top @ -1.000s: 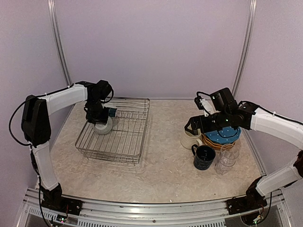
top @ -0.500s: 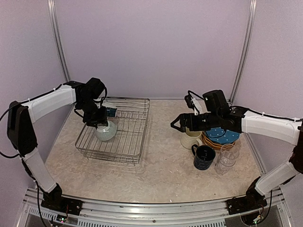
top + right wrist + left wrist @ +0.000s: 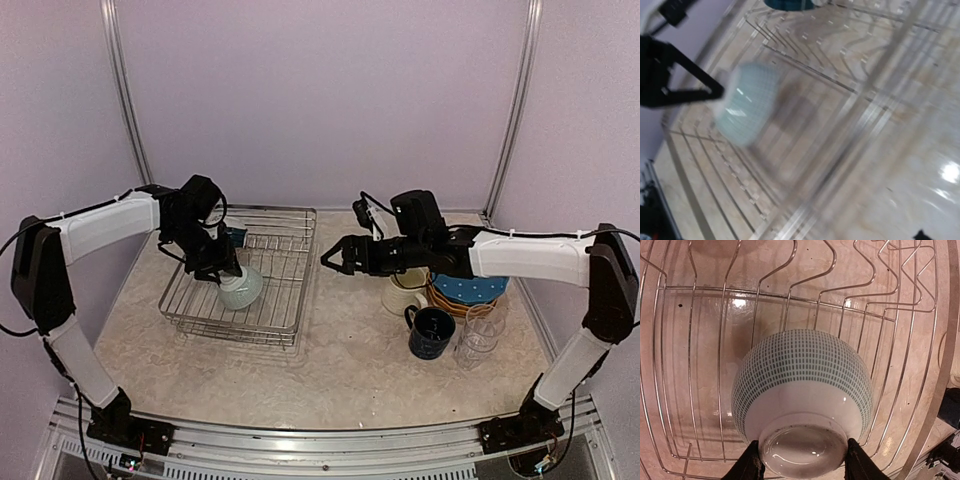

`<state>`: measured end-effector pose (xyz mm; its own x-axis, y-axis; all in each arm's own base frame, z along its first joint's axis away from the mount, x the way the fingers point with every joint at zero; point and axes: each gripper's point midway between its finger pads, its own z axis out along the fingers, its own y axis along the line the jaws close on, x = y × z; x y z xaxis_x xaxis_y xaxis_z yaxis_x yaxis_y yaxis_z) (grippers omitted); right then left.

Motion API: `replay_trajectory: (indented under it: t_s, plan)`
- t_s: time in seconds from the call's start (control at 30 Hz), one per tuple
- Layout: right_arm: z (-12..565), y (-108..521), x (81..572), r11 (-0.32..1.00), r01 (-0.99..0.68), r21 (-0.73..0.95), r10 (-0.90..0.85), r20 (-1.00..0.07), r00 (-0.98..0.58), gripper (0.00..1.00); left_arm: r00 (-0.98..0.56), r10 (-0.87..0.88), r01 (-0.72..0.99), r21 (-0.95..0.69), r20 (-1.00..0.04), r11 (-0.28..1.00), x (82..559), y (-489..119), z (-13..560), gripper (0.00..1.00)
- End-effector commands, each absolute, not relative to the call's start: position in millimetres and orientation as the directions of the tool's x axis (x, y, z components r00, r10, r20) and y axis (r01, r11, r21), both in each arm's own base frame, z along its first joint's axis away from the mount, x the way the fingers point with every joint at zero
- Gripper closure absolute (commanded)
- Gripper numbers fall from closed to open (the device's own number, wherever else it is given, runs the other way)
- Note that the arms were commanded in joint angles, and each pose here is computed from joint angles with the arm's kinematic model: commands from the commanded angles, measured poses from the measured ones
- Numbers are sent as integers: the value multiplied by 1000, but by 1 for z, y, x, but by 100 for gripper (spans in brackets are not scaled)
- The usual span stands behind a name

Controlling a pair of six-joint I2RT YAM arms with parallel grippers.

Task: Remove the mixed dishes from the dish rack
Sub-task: Pass from the left arm to the right

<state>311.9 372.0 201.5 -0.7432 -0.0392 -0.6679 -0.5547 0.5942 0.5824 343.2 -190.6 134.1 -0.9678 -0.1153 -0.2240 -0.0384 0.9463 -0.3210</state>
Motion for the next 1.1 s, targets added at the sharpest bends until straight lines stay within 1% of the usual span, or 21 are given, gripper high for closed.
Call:
replay_trajectory:
  t_s: [0.0, 0.23, 0.5, 0.6, 0.73, 0.9, 1.07]
  plan:
    - [227, 402, 318, 513, -556, 654, 45, -668, -743, 4, -951, -167, -29, -464, -259, 886, 349, -203, 155, 70]
    - [234, 443, 332, 434, -528, 730, 114, -626, -771, 5, -948, -240, -80, -573, -209, 815, 345, -197, 146, 70]
    - [233, 488, 338, 388, -526, 757, 136, -611, -780, 5, -935, -315, -100, -727, -165, 679, 345, -189, 158, 70]
    - [225, 506, 338, 335, -510, 792, 135, -576, -806, 5, -930, -326, -80, -770, -172, 633, 344, -187, 171, 70]
    - [211, 523, 339, 311, -491, 814, 114, -544, -831, 5, -925, -332, -53, -803, -184, 594, 342, -185, 188, 70]
    - [209, 537, 336, 257, -513, 819, 96, -549, -830, 6, -921, -328, -2, -843, -208, 539, 334, -187, 213, 70]
    - [223, 546, 327, 158, -551, 819, 89, -568, -818, 11, -926, -314, 45, -886, -210, 461, 325, -195, 232, 70]
